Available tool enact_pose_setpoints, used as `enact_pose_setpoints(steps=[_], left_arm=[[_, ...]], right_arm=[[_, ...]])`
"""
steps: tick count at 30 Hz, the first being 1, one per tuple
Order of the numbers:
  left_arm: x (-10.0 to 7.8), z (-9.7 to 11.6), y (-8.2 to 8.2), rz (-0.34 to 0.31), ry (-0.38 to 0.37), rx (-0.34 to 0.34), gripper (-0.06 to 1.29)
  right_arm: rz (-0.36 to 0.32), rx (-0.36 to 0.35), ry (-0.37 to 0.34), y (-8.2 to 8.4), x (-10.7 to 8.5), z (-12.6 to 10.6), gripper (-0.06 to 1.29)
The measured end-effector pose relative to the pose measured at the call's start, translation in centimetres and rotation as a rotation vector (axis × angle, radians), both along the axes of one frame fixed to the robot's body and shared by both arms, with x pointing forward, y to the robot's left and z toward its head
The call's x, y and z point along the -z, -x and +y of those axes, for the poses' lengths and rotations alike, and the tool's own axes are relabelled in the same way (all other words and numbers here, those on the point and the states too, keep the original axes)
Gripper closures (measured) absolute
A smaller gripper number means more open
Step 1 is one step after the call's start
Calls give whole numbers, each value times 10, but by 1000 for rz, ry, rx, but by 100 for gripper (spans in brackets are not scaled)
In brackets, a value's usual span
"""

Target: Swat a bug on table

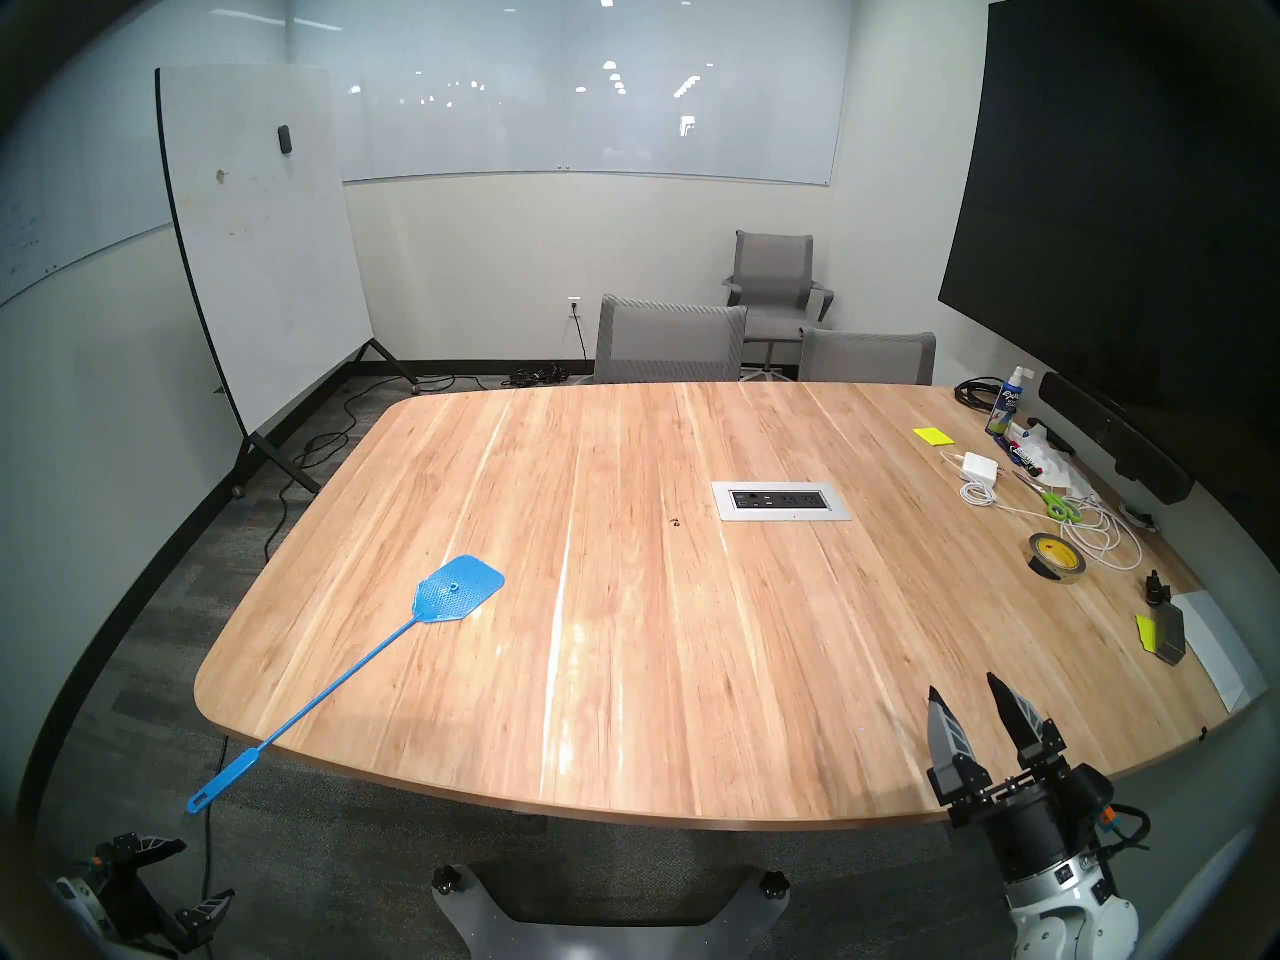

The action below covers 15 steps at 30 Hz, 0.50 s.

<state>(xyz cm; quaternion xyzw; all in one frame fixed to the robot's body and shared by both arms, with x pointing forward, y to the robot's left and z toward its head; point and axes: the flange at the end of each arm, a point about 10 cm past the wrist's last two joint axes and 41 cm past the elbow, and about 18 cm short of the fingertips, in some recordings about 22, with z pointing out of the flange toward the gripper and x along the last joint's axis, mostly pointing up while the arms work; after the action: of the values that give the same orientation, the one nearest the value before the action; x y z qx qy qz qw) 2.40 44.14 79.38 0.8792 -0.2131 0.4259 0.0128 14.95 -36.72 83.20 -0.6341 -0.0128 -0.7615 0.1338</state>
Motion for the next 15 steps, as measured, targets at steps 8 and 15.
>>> enact_pose_setpoints(steps=[8, 15], left_arm=[[-18, -22, 15, -30, -60, 41, 3], [-13, -33, 14, -34, -89, 64, 3]], right_arm=[[3, 1, 0, 2, -1, 1, -2], [9, 8, -1, 3, -2, 1, -2]])
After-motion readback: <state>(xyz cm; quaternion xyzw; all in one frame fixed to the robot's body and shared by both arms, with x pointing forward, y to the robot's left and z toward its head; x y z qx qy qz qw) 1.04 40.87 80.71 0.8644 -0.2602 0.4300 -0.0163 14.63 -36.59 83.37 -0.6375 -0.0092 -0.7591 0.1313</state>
